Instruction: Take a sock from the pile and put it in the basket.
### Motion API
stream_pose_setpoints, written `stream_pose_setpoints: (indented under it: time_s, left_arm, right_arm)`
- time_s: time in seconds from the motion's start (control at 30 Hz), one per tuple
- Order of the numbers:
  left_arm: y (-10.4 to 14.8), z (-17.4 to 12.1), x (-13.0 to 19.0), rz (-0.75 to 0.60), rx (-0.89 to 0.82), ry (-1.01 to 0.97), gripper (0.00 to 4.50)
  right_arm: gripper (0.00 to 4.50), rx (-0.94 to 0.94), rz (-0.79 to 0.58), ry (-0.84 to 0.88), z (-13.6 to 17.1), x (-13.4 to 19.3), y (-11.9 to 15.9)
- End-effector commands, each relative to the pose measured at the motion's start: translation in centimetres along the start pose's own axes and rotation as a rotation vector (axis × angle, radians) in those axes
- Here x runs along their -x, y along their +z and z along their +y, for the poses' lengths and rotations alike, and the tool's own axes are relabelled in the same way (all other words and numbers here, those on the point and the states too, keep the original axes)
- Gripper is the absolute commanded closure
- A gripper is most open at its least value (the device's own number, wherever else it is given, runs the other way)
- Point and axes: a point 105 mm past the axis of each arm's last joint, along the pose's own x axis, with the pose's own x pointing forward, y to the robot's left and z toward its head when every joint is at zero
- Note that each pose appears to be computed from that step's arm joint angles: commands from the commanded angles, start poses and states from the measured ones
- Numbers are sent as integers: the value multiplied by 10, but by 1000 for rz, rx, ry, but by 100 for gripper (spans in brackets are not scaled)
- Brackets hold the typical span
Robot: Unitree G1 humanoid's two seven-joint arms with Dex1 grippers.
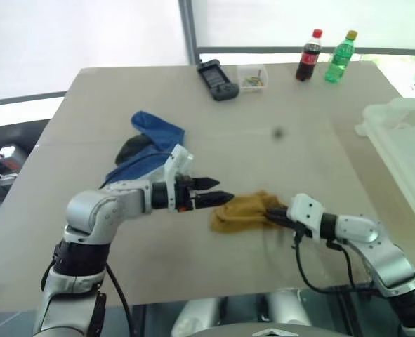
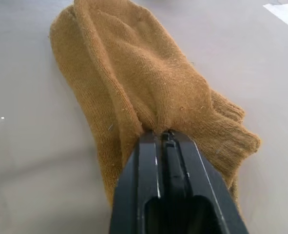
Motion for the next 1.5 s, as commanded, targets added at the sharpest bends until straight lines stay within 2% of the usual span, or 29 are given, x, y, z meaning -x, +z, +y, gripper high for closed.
stream_pose_setpoints:
  time_s: [0.03,0.13,0.2,0.23,0.4,0.5,0.67,0.83,0.93,1.03,1.13,1.3,1.5]
  left_arm:
    - [-20,2,8,68,80,45,135]
    - [-31,1,6,66,203,31,268]
    - [-36,2,6,61,266,35,371]
    - [-37,2,7,57,281,36,439]
    - [-40,6,14,39,342,85,439]
    - [-36,3,23,13,337,87,353]
    - [-38,0,32,19,382,79,128]
    - [-47,-3,27,64,428,57,128]
    - [-56,-6,12,97,463,29,128]
    - [-56,-7,-6,69,524,-22,128]
    - [-46,-9,-19,25,557,-76,128]
    - [-20,-22,-23,-35,517,-187,128]
    - [0,-36,-25,-25,442,-266,128]
  right_arm:
    - [450,-17,39,1,2,-1,-14]
    - [450,-15,33,10,4,-2,-14]
    - [450,-13,31,15,6,-2,-13]
    - [450,-13,31,16,6,-1,-13]
    - [450,-12,30,23,9,1,-11]
    - [450,-10,31,16,8,2,-11]
    - [450,-9,30,17,7,2,-10]
    - [450,-6,28,23,7,1,-8]
    - [450,-3,28,27,8,1,-8]
    - [450,-2,29,33,10,0,-8]
    - [450,-1,30,38,12,1,-7]
    - [450,3,29,40,13,2,-6]
    - [450,11,30,37,13,2,-5]
